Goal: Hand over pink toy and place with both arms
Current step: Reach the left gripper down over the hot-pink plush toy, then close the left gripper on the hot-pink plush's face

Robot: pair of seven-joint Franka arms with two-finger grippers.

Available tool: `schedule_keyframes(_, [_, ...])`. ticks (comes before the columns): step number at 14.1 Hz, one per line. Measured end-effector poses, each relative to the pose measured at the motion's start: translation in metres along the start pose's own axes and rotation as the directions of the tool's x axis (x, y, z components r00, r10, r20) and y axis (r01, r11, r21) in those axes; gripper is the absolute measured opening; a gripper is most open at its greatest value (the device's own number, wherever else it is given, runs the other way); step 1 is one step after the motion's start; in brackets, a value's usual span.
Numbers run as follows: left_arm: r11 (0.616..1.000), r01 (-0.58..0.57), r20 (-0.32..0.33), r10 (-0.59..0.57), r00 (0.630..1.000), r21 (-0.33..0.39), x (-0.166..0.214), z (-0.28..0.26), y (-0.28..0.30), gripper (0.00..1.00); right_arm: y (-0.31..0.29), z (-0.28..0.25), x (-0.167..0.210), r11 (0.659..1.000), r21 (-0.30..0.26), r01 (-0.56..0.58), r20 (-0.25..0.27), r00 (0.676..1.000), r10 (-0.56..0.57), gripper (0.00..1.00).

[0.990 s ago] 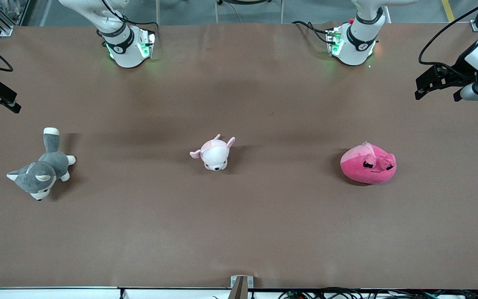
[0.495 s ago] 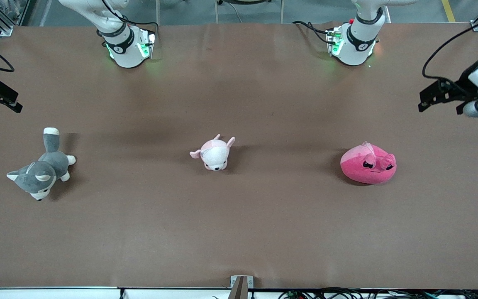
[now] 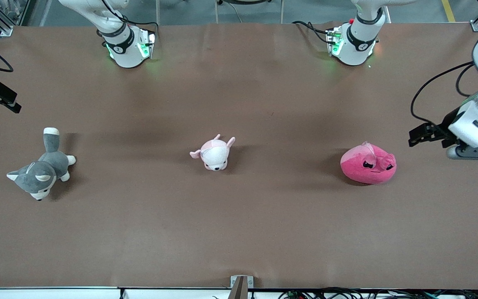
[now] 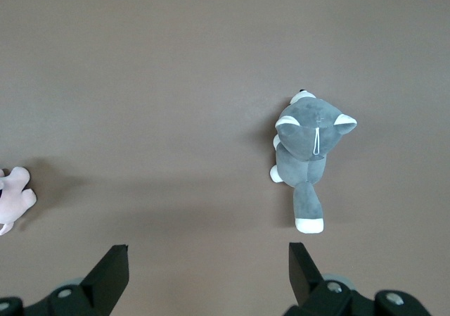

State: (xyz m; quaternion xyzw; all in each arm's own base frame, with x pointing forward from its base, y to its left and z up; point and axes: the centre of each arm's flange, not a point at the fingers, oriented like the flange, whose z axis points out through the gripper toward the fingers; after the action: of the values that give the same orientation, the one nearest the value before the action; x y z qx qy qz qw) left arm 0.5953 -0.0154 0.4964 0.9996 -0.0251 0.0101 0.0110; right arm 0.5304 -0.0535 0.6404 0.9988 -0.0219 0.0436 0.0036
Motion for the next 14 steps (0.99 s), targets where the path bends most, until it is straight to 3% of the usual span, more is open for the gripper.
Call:
schedule_keyframes(4, [0.999, 0.031, 0.018, -0.031, 0.999, -0.025, 0.004, 0.063, 0.000, 0.96, 0.001, 0.000, 0.000, 1.000, -0.001, -0.001, -0.003, 1.000, 0.001, 1.00])
schedule_keyframes(8, [0.998, 0.047, 0.024, -0.046, 0.999, -0.037, 0.018, 0.109, -0.001, 0.76, 0.000, -0.011, 0.002, 1.000, -0.002, 0.000, -0.032, 0.999, -0.001, 1.00])
schedule_keyframes(14, [0.998, 0.050, 0.067, -0.048, 0.997, -0.037, 0.016, 0.132, -0.002, 0.69, -0.005, -0.018, 0.006, 1.000, 0.002, 0.006, -0.048, 0.999, -0.006, 1.00])
